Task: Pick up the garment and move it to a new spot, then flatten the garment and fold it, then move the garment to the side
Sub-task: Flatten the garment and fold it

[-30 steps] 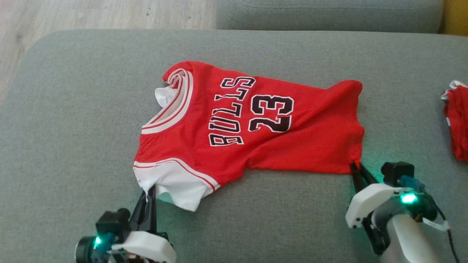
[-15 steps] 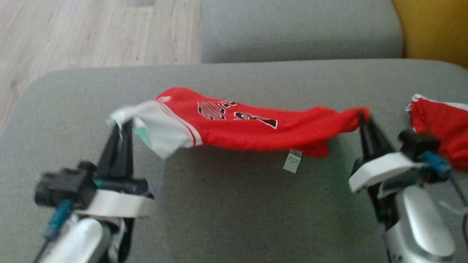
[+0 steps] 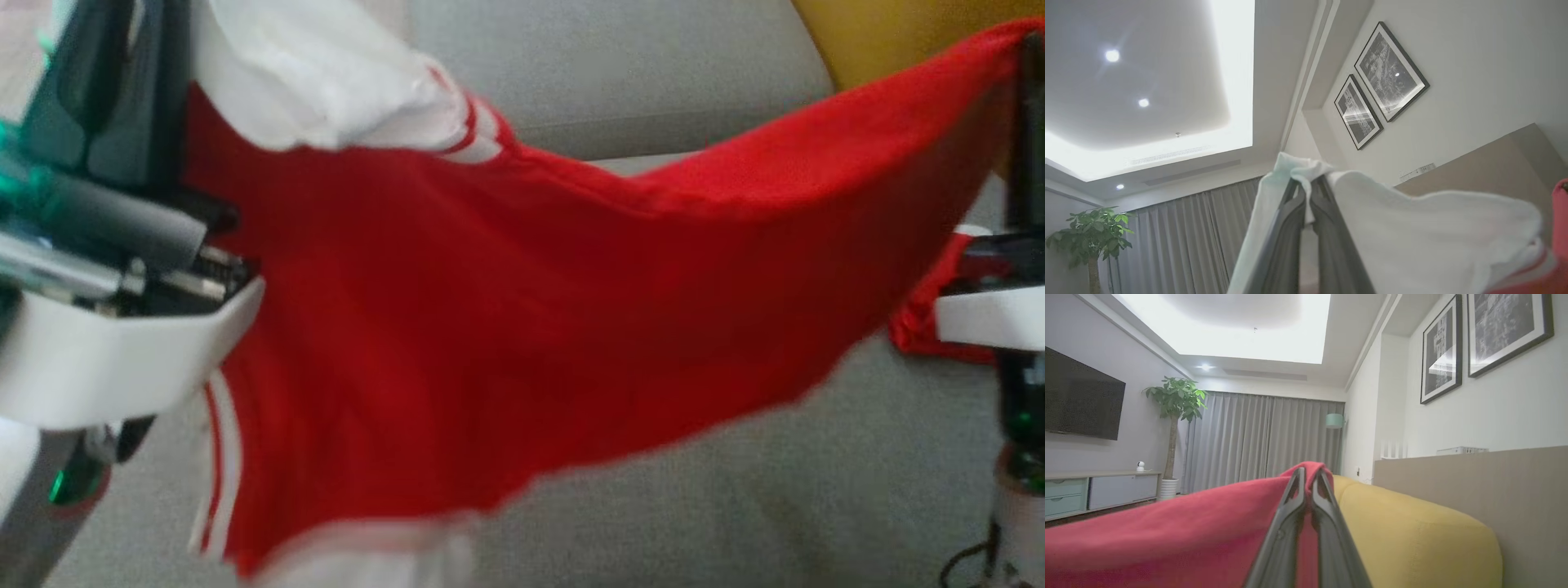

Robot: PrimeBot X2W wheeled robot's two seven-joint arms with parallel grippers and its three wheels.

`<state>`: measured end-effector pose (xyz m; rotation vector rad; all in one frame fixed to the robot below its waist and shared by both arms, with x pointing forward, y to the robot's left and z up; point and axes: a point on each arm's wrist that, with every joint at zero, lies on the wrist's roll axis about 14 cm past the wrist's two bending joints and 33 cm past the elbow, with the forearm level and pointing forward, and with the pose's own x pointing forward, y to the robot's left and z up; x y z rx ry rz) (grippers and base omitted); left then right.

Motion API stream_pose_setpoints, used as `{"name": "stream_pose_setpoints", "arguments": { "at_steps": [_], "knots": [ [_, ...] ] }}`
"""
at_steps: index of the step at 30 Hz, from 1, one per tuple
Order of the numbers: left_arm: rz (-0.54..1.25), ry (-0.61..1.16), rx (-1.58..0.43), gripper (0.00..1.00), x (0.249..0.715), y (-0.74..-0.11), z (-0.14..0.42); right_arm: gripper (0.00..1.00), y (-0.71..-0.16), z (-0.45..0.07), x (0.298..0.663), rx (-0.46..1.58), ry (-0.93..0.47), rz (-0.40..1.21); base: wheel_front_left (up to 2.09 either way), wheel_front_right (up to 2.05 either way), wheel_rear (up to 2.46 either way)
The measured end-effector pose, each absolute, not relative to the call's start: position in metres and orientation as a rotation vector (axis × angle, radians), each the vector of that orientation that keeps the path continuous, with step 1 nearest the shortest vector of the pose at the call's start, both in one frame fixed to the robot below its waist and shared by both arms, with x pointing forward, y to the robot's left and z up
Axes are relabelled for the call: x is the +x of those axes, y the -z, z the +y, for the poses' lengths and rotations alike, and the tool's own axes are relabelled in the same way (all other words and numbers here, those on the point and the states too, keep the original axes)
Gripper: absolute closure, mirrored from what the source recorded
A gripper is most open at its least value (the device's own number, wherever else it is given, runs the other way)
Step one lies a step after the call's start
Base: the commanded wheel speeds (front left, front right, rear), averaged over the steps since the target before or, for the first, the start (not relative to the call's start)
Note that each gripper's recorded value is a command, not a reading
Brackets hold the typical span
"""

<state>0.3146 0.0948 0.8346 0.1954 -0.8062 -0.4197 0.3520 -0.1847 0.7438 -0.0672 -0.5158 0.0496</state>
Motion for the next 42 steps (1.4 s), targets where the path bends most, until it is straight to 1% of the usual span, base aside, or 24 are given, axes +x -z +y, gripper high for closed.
{"name": "stream_pose_setpoints", "arguments": {
  "at_steps": [4,8,12,13,18,23,28,30,33,34,38,42],
  "knots": [
    [-0.791,0.452,0.226,1.0,0.327,-0.838,0.085,1.0,-0.747,-0.195,0.351,-0.093,-0.014,-0.493,0.0,0.0,0.0],
    [-0.687,0.486,0.213,1.0,0.363,-0.817,0.076,1.0,-0.725,-0.196,0.372,-0.092,-0.016,-0.401,0.0,0.0,0.0],
    [-0.589,0.502,0.251,1.0,0.415,-0.796,0.07,1.0,-0.709,-0.197,0.418,-0.104,-0.032,-0.323,0.0,0.0,0.0],
    [-0.566,0.505,0.284,1.0,0.444,-0.791,0.067,1.0,-0.712,-0.194,0.447,-0.134,-0.045,-0.315,0.0,0.0,0.0],
    [-0.553,0.481,0.335,1.0,0.513,-0.791,0.061,1.0,-0.722,-0.187,0.517,-0.158,-0.062,-0.328,0.0,0.0,0.0],
    [-0.613,0.429,0.41,1.0,0.554,-0.805,0.063,1.0,-0.719,-0.186,0.57,-0.196,-0.045,-0.287,0.0,0.0,0.0],
    [-0.54,0.427,0.408,1.0,0.588,-0.781,0.06,1.0,-0.701,-0.181,0.608,-0.243,-0.04,-0.236,0.0,0.0,0.0],
    [-0.493,0.425,0.388,1.0,0.603,-0.757,0.062,1.0,-0.681,-0.177,0.623,-0.248,-0.048,-0.199,0.0,0.0,0.0],
    [-0.395,0.433,0.38,1.0,0.624,-0.709,0.066,1.0,-0.629,-0.165,0.641,-0.287,-0.084,-0.101,0.0,0.0,0.0],
    [-0.395,0.433,0.38,1.0,0.624,-0.709,0.066,1.0,-0.629,-0.165,0.641,-0.287,-0.084,-0.101,0.0,0.0,0.0],
    [-0.264,0.445,0.356,1.0,0.641,-0.636,0.075,1.0,-0.56,-0.146,0.655,-0.292,-0.149,0.011,0.0,0.0,0.0],
    [-0.135,0.455,0.3,1.0,0.641,-0.563,0.083,1.0,-0.506,-0.139,0.659,-0.276,-0.185,0.081,0.0,0.0,0.0]
  ]
}}
